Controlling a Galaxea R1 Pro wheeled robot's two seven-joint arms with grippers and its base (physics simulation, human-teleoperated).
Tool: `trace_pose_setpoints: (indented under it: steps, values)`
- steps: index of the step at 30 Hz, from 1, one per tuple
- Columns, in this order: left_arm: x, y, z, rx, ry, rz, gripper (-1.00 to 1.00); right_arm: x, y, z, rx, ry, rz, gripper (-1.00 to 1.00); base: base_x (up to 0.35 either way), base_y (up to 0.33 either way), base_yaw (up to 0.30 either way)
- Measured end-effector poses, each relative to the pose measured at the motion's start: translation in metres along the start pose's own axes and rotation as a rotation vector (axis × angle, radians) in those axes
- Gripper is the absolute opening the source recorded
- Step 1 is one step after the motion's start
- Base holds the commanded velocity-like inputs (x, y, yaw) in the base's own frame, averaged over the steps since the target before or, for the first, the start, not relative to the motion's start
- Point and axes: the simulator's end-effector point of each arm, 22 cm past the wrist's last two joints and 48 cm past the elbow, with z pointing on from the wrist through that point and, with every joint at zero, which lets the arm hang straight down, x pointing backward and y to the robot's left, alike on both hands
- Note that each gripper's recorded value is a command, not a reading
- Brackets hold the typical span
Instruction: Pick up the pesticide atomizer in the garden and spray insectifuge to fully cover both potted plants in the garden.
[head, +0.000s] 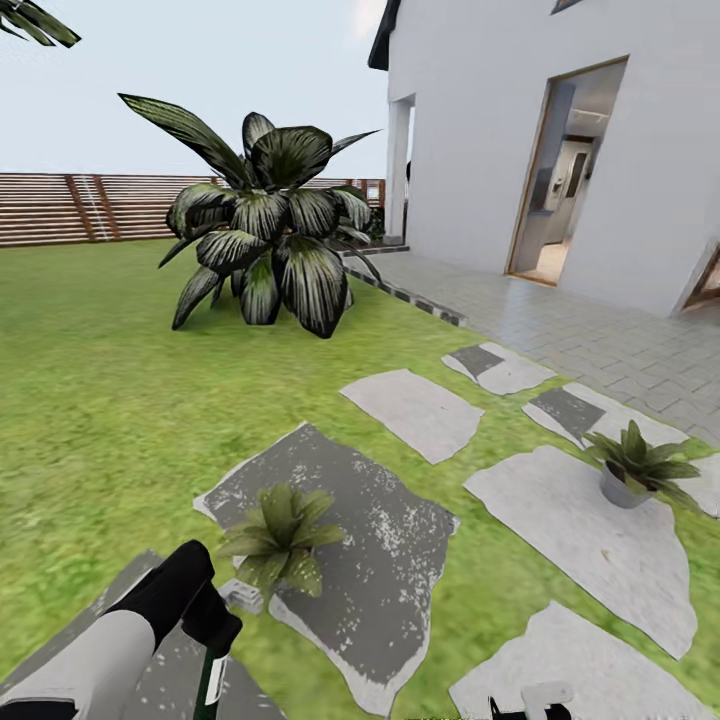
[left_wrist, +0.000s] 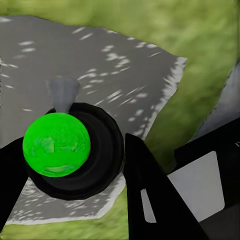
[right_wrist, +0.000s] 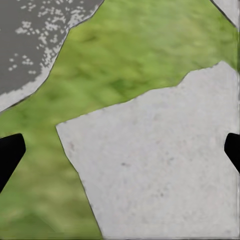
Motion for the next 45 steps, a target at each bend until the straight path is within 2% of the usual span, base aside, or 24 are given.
trace_pose_setpoints:
  steps: [7, 15, 20, 22, 26, 29, 32, 35, 39, 45]
  values:
    - [0.008, 0.006, 0.001, -0.003, 0.014, -0.012, -1.0, 0.0, 0.001, 0.0, -0.001, 0.0, 0.0, 1.0, 0.0, 0.184, -0.069]
    - [0.003, 0.0, 0.001, 0.007, 0.005, -0.009, -1.0, 0.0, 0.001, 0.0, -0.001, -0.001, 0.001, 1.0, 0.096, 0.285, -0.001]
    - [0.011, -0.006, 0.009, 0.022, 0.03, -0.009, -1.0, 0.0, 0.0, 0.0, -0.001, 0.0, 0.0, 1.0, 0.024, 0.047, 0.0]
    - [0.016, -0.011, 0.016, 0.038, 0.041, 0.002, -1.0, 0.0, 0.0, 0.0, -0.001, 0.0, 0.0, 1.0, 0.002, 0.004, 0.0]
    - [0.024, -0.019, 0.03, 0.067, 0.038, 0.06, -1.0, 0.0, 0.0, 0.0, -0.001, 0.0, 0.0, 1.0, 0.0, 0.0, 0.0]
    - [0.021, -0.018, 0.028, 0.063, 0.025, 0.067, -1.0, 0.0, 0.0, 0.0, -0.001, 0.0, 0.0, 1.0, 0.0, 0.0, 0.0]
    - [-0.004, -0.011, 0.012, 0.035, -0.03, 0.08, -1.0, 0.0, 0.0, 0.0, 0.001, -0.001, 0.001, 1.0, 0.0, 0.0, 0.0]
    - [-0.02, -0.006, -0.001, 0.01, -0.063, 0.087, -1.0, 0.0, -0.002, 0.0, 0.004, -0.001, 0.0, 1.0, 0.0, 0.0, 0.0]
    - [-0.008, -0.001, 0.003, -0.001, -0.034, 0.076, -1.0, 0.0, -0.002, 0.0, 0.004, -0.001, 0.0, 1.0, 0.0, 0.0, -0.149]
    - [-0.009, 0.003, 0.001, -0.006, -0.041, 0.071, -1.0, 0.0, -0.002, 0.0, 0.005, -0.001, 0.001, 1.0, -0.053, 0.029, -0.254]
